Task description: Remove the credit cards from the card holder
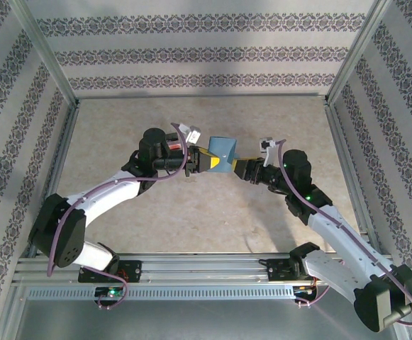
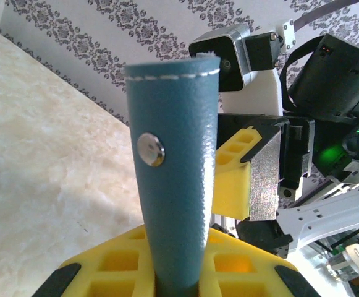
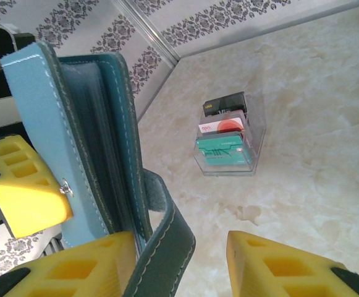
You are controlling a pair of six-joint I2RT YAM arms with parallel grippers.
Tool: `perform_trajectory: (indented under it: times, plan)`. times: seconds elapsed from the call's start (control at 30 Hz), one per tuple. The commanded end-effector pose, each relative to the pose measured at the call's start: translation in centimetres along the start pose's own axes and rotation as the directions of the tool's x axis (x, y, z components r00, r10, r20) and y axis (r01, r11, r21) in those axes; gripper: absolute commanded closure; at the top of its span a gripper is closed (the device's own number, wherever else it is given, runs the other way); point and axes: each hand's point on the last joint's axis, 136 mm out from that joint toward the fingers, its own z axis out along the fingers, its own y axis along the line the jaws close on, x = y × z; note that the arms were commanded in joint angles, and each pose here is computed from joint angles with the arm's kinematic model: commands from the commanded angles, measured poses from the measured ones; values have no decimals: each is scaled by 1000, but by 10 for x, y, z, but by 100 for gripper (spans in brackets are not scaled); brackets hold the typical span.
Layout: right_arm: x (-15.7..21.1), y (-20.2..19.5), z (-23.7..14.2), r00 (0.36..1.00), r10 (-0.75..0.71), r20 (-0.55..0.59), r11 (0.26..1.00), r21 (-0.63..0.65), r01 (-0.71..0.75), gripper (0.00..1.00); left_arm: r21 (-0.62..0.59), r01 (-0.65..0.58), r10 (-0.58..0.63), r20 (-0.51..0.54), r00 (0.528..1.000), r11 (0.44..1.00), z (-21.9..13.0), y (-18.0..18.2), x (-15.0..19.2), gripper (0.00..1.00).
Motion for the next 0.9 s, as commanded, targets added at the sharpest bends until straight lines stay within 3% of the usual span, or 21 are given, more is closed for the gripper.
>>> perform_trajectory:
  times: [0.0,0.2,0.47,0.57,0.63,0.73,0.87]
  plan:
    - [-11,24,-2,999,-23,36,993,-119,27,56,116,9,-8,-11,1000,993,3,-19,1,100]
    - [-13,41,-3,999,-18,34,975,-223,25,57,149,61,-57,-33,998,987,8,-17,3,100]
    - [-16,59,-6,999,-22,42,948,-317,34,67,243,99,-94,-31,995,965,13,-24,-2,99]
    - [-17,61,-6,999,-21,41,945,-327,34,76,249,109,-106,-27,994,962,15,-22,-4,98]
    - [-16,61,-5,999,-18,39,945,-325,30,86,242,114,-110,-29,993,964,16,-20,-3,93]
    - [-17,55,-4,999,-2,46,957,-288,15,94,211,125,-121,-34,992,969,16,-15,-1,81]
    - [-17,47,-3,999,15,52,970,-243,-2,97,150,139,-134,-48,990,979,16,-5,5,70]
